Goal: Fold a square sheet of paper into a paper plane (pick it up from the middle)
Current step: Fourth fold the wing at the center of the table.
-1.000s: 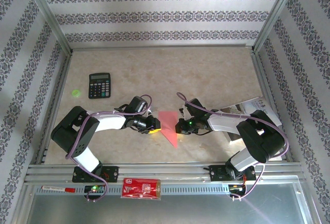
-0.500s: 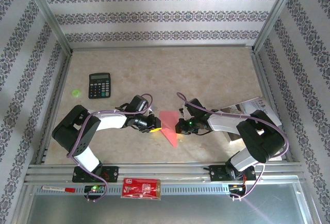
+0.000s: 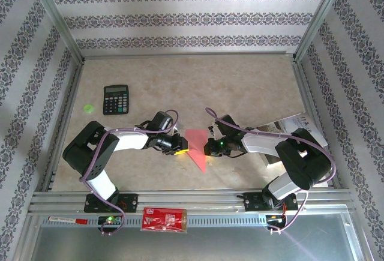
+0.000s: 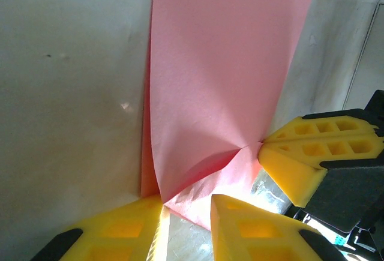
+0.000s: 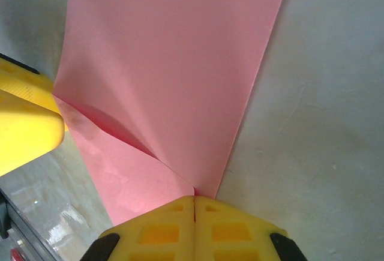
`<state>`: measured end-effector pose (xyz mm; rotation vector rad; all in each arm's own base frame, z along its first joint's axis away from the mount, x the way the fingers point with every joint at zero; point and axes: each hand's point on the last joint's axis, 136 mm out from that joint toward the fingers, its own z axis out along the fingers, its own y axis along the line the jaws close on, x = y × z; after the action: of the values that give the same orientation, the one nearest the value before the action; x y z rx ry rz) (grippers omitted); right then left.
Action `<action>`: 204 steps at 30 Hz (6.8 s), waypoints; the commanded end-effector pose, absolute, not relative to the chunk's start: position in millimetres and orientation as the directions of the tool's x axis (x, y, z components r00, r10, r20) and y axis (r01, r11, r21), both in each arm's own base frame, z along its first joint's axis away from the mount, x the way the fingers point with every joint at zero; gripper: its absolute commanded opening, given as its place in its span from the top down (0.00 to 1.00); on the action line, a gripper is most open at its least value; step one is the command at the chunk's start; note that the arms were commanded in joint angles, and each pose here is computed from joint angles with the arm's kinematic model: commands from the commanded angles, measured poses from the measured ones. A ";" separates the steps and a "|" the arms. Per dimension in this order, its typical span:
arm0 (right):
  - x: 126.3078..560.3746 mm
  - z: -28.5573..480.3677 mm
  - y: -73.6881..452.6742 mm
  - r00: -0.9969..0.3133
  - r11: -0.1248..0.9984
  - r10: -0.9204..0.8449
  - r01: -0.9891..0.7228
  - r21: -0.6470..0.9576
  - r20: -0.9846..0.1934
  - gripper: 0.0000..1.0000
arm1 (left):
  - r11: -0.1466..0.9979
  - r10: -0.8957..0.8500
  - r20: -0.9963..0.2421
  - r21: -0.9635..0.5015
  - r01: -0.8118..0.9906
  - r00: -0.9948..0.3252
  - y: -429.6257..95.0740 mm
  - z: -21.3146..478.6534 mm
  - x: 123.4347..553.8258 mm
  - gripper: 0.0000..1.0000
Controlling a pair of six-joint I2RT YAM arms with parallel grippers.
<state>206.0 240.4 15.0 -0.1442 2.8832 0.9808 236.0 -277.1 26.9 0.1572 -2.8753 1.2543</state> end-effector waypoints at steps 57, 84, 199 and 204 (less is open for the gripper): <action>287.3 118.0 234.9 -0.827 0.845 -0.228 -0.431 0.318 -0.513 0.41 | 0.714 -0.302 -0.050 -0.674 -0.191 -0.952 -256.9 42.3 262.9 1.00; 200.9 54.3 312.1 -0.591 0.798 -0.483 -0.601 -0.047 -0.646 0.54 | 0.716 -0.322 0.086 -0.629 -0.302 -0.943 -257.4 65.1 246.5 1.00; 223.5 26.1 288.1 -0.926 0.603 0.189 -0.153 0.783 -0.326 1.00 | 0.756 -0.209 0.036 -0.628 -0.185 -0.977 -254.0 20.4 252.1 0.96; 224.1 30.6 287.7 -0.926 0.590 0.189 -0.160 0.791 -0.328 1.00 | 0.778 -0.198 0.030 -0.603 -0.176 -0.980 -250.0 14.4 250.4 0.96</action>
<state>224.6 285.9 24.8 0.0280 2.4688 1.2208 252.1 -250.4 18.3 0.3747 -2.9649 1.0610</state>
